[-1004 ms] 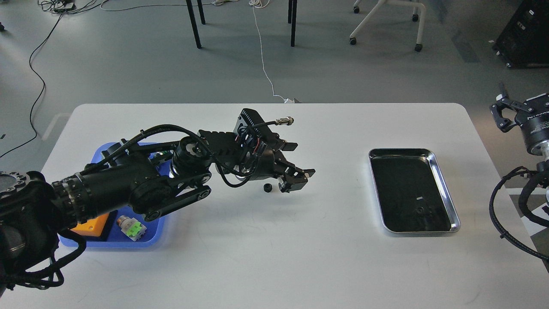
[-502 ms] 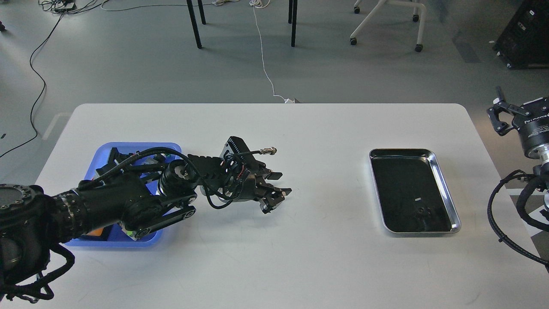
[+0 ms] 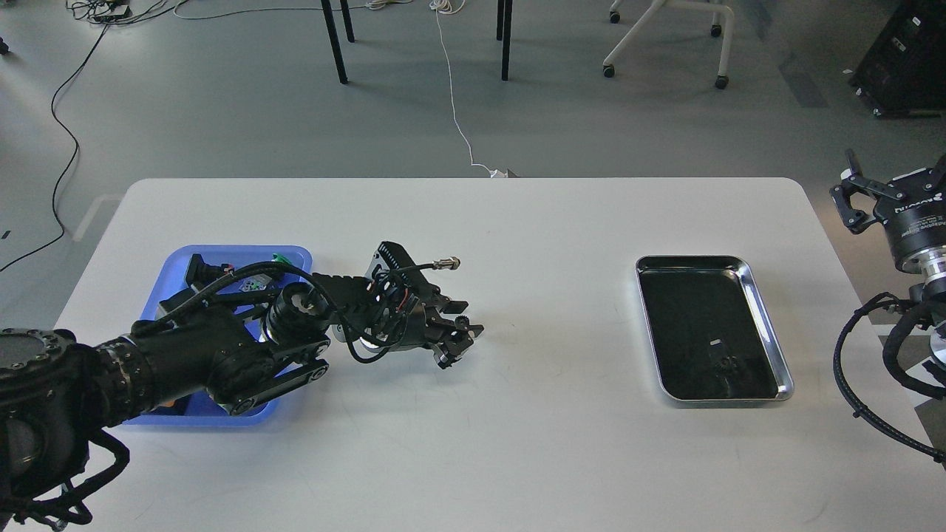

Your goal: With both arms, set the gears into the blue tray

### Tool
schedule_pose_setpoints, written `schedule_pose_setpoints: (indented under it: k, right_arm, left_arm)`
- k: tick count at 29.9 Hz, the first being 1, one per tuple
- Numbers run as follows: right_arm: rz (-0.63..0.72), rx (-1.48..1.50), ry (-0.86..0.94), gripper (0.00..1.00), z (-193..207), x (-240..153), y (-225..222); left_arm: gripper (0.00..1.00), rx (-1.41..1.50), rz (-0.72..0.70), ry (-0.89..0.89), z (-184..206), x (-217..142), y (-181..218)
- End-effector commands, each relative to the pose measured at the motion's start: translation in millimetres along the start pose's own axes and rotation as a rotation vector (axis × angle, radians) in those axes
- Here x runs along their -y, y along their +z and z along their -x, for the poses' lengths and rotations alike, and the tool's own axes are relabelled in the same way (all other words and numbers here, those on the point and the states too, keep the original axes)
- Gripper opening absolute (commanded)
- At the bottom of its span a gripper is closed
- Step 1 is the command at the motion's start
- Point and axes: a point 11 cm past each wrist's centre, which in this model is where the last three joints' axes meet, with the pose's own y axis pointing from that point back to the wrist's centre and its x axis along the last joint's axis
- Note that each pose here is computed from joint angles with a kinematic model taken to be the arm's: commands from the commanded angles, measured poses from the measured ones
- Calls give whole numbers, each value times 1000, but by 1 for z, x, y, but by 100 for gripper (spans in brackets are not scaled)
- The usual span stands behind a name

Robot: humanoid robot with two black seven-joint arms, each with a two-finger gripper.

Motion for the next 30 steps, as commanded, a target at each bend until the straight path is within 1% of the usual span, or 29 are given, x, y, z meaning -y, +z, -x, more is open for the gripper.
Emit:
schedule_pose_setpoints:
  k: [1, 6, 9, 14, 18, 20, 22, 24, 28, 30]
  right_arm:
    - [-1, -1, 0, 98, 0, 0, -1]
    - [-5, 2, 0, 98, 0, 1, -1]
    - [-5, 2, 0, 98, 0, 1, -1]
    - [-6, 3, 0, 98, 0, 1, -2]
    - [-9, 1, 1, 98, 0, 1, -3]
    - [-12, 1, -1, 98, 1, 1, -4]
    - [-16, 0, 1, 98, 0, 1, -5]
    - [-21, 0, 0, 98, 0, 2, -7]
    - [-21, 0, 0, 98, 0, 2, -7]
    - [-19, 1, 1, 98, 0, 2, -6]
  left_arm:
    - [41, -1, -1, 1, 0, 0, 0]
    - [35, -4, -3, -6, 3, -1, -2]
    - [27, -22, -4, -14, 11, -1, -1]
    - [17, -23, -7, -16, 12, -3, -3]
    - [14, -36, -16, 6, 6, -7, -8]
    - [14, -42, -33, 30, 0, -20, -19]
    - [14, -47, -35, 94, -21, -37, -26]
    - [14, -52, -56, 145, -36, -65, -40]
    - [14, -76, -118, 164, -30, -127, -65]
    - [14, -104, -175, 152, -16, -163, -82]
